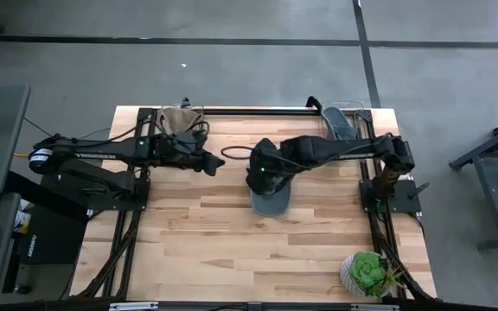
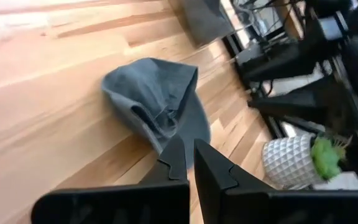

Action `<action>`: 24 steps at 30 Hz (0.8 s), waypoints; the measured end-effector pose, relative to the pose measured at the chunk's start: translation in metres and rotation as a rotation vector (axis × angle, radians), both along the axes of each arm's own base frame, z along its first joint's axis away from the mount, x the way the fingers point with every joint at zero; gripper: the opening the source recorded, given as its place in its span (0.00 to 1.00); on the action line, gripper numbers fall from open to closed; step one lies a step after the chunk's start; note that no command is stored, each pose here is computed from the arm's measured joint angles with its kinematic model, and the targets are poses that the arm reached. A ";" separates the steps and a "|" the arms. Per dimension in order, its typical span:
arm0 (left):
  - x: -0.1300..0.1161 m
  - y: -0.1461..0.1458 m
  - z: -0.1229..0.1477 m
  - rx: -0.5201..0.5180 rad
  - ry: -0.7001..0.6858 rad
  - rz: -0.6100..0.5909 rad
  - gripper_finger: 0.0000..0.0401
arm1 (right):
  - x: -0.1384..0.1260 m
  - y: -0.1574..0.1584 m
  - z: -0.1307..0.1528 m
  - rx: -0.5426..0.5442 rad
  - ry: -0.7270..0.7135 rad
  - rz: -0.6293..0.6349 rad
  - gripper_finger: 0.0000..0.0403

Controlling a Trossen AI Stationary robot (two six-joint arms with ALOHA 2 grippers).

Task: Pick & Place hat
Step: Put the blue cap into the right transparent bin

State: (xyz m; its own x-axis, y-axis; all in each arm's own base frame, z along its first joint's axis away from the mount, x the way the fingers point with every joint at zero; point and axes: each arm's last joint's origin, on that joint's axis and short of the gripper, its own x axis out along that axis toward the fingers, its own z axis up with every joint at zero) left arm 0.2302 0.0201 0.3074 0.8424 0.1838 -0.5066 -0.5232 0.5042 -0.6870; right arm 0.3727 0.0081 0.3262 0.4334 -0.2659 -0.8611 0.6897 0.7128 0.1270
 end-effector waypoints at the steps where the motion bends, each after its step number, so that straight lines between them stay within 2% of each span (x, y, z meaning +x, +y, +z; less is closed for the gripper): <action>1: -0.005 0.000 0.002 0.013 0.006 -0.008 0.00 | 0.001 -0.005 -0.001 0.008 0.001 -0.002 0.33; 8: -0.034 -0.001 0.015 0.074 0.016 0.002 0.00 | 0.018 -0.029 -0.012 0.092 -0.048 0.019 0.50; 14: -0.058 -0.001 0.020 0.110 0.035 0.044 0.00 | 0.036 -0.047 -0.041 0.193 -0.018 -0.025 0.65; 18: -0.067 -0.002 0.024 0.112 0.025 0.046 0.00 | 0.042 -0.057 -0.057 0.223 0.016 -0.054 0.69; 24: -0.079 -0.003 0.021 0.110 0.084 0.045 0.00 | 0.048 -0.069 -0.077 0.247 0.061 -0.055 0.70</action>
